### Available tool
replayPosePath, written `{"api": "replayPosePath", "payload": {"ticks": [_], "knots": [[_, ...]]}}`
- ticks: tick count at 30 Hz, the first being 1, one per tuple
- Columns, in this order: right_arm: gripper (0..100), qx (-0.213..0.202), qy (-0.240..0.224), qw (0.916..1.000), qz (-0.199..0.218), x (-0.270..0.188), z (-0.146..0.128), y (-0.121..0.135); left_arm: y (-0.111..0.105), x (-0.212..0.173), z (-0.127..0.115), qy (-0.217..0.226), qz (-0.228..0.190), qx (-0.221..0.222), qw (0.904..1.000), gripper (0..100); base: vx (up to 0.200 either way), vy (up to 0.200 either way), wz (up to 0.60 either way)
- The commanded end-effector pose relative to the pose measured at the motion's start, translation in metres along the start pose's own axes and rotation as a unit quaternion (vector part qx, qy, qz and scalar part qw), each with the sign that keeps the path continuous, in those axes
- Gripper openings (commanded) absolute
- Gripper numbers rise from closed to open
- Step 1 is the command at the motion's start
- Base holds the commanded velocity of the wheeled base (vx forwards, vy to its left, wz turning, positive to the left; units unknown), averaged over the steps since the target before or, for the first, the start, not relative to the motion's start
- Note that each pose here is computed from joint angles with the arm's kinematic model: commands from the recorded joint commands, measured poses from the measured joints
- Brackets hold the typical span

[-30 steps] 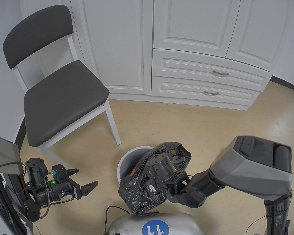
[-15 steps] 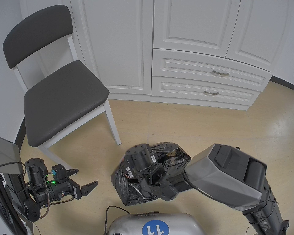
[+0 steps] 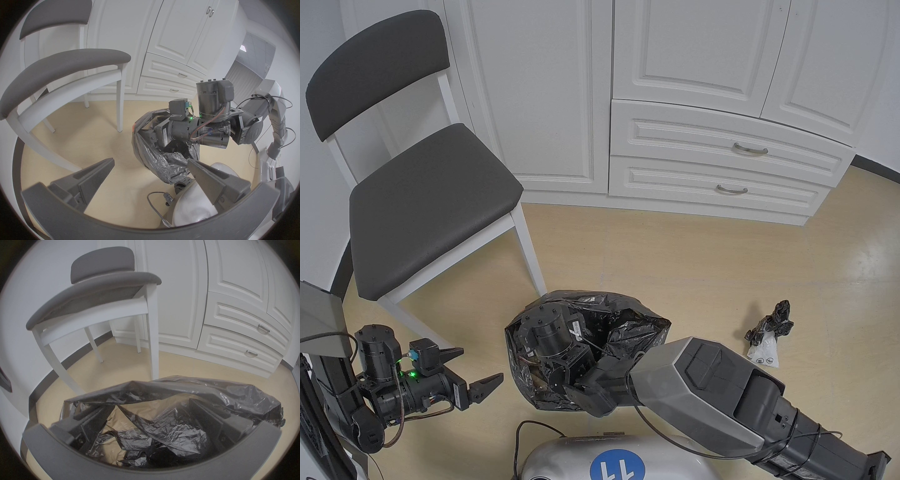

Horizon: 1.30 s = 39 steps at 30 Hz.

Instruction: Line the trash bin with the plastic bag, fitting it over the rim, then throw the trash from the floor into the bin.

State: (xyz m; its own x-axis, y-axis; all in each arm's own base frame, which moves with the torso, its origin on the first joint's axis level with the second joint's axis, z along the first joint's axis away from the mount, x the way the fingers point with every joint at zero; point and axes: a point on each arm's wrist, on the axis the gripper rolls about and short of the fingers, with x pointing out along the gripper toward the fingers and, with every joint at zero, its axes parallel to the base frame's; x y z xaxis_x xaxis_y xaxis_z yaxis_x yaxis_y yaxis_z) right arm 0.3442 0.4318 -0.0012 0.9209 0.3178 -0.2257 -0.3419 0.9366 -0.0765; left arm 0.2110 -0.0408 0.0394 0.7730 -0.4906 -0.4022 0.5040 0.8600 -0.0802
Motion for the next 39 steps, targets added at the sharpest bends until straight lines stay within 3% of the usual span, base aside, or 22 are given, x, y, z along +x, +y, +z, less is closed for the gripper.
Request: {"api": "replayPosePath", "payload": {"ticks": [1,5,10,14,15,18,22,25,29,33,39], "knots": [[100,-0.021,0.018,0.9996,-0.012,-0.009,0.001,-0.005,-0.005,0.010,-0.007,0.021,-0.018,-0.003,0.9996,100,0.000,0.000,0.00],[100,-0.047,0.025,0.9983,-0.024,-0.028,0.024,-0.021,-0.008,0.024,-0.008,0.024,-0.027,-0.024,0.9991,100,0.000,0.000,0.00],[100,-0.061,0.027,0.9970,-0.037,-0.051,0.056,-0.048,-0.006,0.046,-0.006,0.016,-0.004,-0.025,0.9996,100,0.000,0.000,0.00],[100,-0.106,0.063,0.9914,-0.046,-0.071,0.055,-0.076,-0.001,0.062,-0.003,0.002,0.014,-0.024,0.9996,100,0.000,0.000,0.00],[100,-0.127,0.086,0.9867,-0.053,-0.082,0.050,-0.095,0.001,0.068,-0.003,-0.001,0.016,-0.022,0.9996,100,0.000,0.000,0.00],[100,-0.135,0.113,0.9823,-0.063,-0.095,0.042,-0.115,0.003,0.073,-0.003,-0.003,0.017,-0.021,0.9996,100,0.000,0.000,0.00],[100,-0.101,0.136,0.9829,-0.072,-0.113,0.031,-0.143,0.008,0.084,0.005,-0.025,0.031,-0.016,0.9991,100,0.000,0.000,0.00],[100,-0.034,0.117,0.9895,-0.077,-0.120,0.019,-0.151,0.011,0.097,0.010,-0.041,0.035,-0.012,0.9985,100,0.000,0.000,0.00],[100,-0.019,0.099,0.9919,-0.077,-0.122,0.006,-0.159,0.007,0.112,0.009,-0.041,0.035,-0.008,0.9985,100,0.000,0.000,0.00],[100,-0.008,0.090,0.9924,-0.083,-0.114,-0.008,-0.167,0.010,0.119,-0.001,-0.023,0.091,-0.013,0.9955,100,0.000,0.000,0.00],[100,0.005,0.071,0.9912,-0.111,-0.094,-0.025,-0.186,0.016,0.133,-0.004,-0.030,0.126,-0.036,0.9909,100,0.000,0.000,0.00]]}}
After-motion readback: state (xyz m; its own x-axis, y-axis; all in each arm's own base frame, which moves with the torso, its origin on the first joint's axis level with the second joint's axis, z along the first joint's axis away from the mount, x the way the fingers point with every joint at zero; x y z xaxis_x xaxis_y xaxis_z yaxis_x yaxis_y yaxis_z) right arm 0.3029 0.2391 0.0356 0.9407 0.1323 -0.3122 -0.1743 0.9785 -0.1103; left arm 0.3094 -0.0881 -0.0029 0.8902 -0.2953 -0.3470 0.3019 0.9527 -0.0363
